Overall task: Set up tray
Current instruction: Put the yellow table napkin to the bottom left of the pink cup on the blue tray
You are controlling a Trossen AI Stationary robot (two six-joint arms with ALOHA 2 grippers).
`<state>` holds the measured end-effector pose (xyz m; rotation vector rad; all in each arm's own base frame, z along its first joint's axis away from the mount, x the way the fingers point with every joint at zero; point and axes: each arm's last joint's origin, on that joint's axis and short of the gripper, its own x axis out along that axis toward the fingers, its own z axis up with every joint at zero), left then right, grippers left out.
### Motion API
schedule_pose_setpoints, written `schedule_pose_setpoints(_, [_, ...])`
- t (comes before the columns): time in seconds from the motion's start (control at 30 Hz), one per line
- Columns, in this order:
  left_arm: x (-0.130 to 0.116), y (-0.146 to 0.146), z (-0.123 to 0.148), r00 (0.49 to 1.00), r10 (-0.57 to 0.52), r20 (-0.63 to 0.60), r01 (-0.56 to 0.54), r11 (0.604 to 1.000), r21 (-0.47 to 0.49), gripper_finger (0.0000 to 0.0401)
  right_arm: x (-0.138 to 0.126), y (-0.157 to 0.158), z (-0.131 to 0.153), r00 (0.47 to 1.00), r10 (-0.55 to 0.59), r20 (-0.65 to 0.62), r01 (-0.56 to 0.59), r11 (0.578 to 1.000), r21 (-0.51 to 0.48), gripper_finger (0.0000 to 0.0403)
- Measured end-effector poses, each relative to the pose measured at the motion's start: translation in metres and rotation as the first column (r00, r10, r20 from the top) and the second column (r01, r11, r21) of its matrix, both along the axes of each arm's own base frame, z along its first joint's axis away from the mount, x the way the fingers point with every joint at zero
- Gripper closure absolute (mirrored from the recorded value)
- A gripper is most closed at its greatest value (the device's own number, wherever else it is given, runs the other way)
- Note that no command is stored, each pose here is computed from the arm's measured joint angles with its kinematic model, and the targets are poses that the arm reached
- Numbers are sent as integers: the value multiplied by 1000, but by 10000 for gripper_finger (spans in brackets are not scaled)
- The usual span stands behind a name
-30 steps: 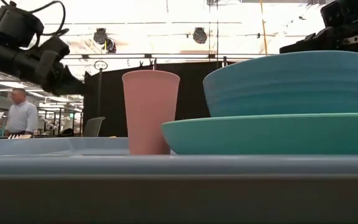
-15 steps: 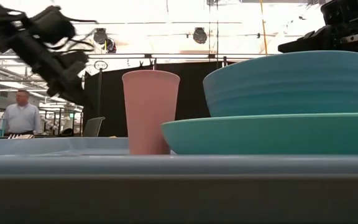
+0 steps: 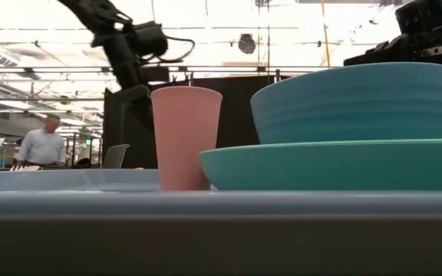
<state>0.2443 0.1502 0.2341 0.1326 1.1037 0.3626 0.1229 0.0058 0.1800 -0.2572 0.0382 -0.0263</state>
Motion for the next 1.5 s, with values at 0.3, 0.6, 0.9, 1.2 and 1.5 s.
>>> schedule_pose_setpoints(0.3, [9,48,1,951,-222,-217,182,965,-191,123,0,0,-3,1000,1,-28,-1,1000,5,403])
schedule_pose_setpoints(0.6, [-11,93,-31,964,-106,-243,-4,910,-414,138,0,0,-3,1000,1,-28,-1,1000,-6,403])
schedule_pose_setpoints(0.9, [-20,108,-54,965,-5,-263,-130,860,-493,135,0,0,-2,1000,0,-18,-1,999,-47,403])
schedule_pose_setpoints(1.2, [-12,119,-77,969,46,-244,-165,854,-494,134,0,-1,-2,1000,-4,-20,4,999,-41,403])
schedule_pose_setpoints(1.5, [-8,114,-98,956,0,-292,-150,857,-492,137,0,-1,-2,1000,-6,-20,5,1000,-26,403])
